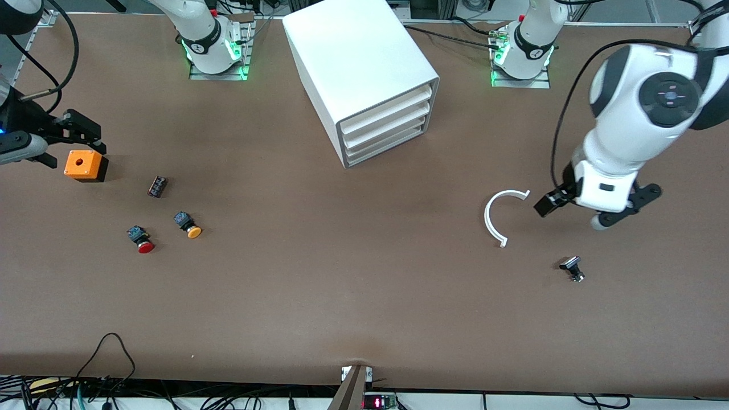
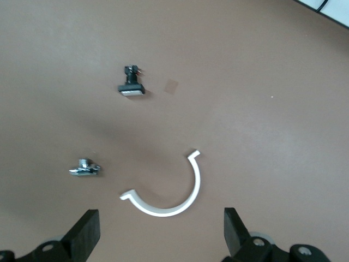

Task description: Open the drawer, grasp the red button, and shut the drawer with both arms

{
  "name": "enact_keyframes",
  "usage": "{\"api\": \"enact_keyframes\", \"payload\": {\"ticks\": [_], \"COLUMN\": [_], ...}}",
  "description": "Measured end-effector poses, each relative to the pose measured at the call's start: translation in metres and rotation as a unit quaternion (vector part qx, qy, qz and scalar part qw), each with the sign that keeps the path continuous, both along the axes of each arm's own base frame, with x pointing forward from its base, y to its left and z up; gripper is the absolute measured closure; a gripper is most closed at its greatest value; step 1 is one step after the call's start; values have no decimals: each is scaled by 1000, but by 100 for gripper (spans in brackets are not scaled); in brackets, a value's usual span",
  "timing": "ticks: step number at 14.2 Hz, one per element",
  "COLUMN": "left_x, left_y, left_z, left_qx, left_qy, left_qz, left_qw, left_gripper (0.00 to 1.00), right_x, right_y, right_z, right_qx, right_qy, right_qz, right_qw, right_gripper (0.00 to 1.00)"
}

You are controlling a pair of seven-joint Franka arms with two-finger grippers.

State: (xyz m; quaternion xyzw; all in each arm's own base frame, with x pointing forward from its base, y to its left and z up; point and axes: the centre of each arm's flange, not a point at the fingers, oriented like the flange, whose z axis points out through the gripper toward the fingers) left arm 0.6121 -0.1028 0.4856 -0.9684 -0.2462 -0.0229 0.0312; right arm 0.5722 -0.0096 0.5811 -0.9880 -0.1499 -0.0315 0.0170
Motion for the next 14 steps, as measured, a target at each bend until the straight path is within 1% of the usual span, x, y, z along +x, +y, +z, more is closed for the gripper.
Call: {"api": "enact_keyframes", "payload": {"ticks": [3, 6, 8, 11, 14], "left_x": [3, 0, -8, -29, -38], "left_y": [30, 47, 68, 77, 70], "left_z": [20, 42, 68, 100, 111], "left_qx": [-11, -29, -42, -43, -42], "left_qy": [21, 43, 49, 57, 61], "left_qz": [-44, -96, -144, -203, -231], "left_qw": [999, 994, 987, 977, 970], "left_gripper": [0, 0, 0, 0, 0], "right_x": [2, 2, 3, 3, 3], "right_y": [11, 24, 24, 23, 22], "right_z": [-2, 0, 0, 0, 0], "right_qx": [-1, -1, -1, -1, -1], "right_qy": [1, 0, -1, -1, -1], "right_qz": [9, 21, 20, 20, 19], "right_qw": [1000, 1000, 1000, 1000, 1000], "right_gripper": [0, 0, 0, 0, 0]}}
